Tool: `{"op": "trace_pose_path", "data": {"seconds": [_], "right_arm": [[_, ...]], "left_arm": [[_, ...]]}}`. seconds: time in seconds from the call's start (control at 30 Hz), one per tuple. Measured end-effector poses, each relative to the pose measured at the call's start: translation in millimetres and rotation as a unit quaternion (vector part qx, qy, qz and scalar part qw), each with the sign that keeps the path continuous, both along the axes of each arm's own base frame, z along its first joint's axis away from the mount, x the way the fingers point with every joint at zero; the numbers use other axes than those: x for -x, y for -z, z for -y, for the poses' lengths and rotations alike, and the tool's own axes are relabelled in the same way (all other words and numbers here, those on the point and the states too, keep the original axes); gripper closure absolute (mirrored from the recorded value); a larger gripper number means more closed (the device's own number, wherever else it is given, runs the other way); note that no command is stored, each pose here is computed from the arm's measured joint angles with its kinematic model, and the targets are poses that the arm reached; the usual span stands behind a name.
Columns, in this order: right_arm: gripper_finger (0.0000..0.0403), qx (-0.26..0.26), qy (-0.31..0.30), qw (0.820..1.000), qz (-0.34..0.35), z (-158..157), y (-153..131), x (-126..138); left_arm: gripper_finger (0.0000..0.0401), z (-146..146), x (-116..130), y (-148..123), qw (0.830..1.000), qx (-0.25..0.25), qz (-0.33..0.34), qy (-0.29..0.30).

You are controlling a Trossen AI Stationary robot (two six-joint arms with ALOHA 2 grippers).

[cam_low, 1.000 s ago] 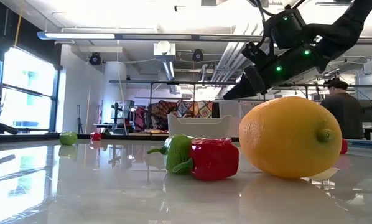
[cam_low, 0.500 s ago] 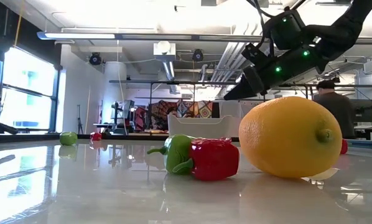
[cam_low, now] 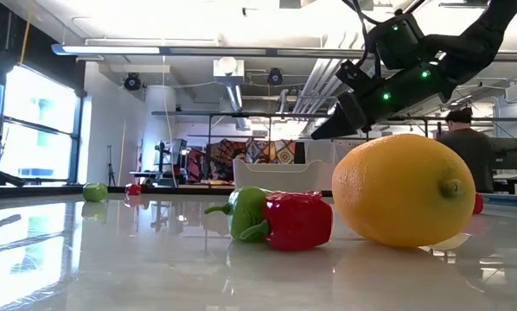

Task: Sort produce into baskets
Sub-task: Put the lemon into the black bin

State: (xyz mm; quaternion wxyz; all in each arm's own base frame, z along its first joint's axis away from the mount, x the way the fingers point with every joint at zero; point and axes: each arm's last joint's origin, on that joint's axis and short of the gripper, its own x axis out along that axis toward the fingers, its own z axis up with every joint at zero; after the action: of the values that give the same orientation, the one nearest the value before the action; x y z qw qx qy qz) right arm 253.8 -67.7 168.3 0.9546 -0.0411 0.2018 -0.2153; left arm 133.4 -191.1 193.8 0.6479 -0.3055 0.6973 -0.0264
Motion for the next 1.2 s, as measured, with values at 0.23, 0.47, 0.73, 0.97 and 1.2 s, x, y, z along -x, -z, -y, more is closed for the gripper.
{"op": "trace_pose_path", "data": {"seconds": [0.23, 0.47, 0.73, 0.97, 1.2], "right_arm": [[0.0403, 0.001, -0.001, 1.0, -0.006, 0, 1, 0], [0.0403, 0.0, -0.001, 1.0, -0.01, 0, 2, 1], [0.0403, 0.0, -0.001, 1.0, -0.01, 0, 2, 1], [0.0403, 0.0, -0.001, 1.0, -0.01, 0, 2, 1], [0.0403, 0.002, -0.002, 1.0, -0.011, 0, 2, 1]], "left_arm": [[0.0195, -5, 4, 7, 0.999, -0.014, -0.034, -0.008], [0.0195, -4, 7, 7, 0.999, -0.016, -0.038, -0.008], [0.0195, -3, 9, 7, 0.999, -0.017, -0.038, 0.0], [0.0179, -4, 10, 7, 0.997, -0.021, -0.067, -0.044], [0.0142, -4, 10, 7, 0.995, -0.023, -0.077, -0.061]]}}
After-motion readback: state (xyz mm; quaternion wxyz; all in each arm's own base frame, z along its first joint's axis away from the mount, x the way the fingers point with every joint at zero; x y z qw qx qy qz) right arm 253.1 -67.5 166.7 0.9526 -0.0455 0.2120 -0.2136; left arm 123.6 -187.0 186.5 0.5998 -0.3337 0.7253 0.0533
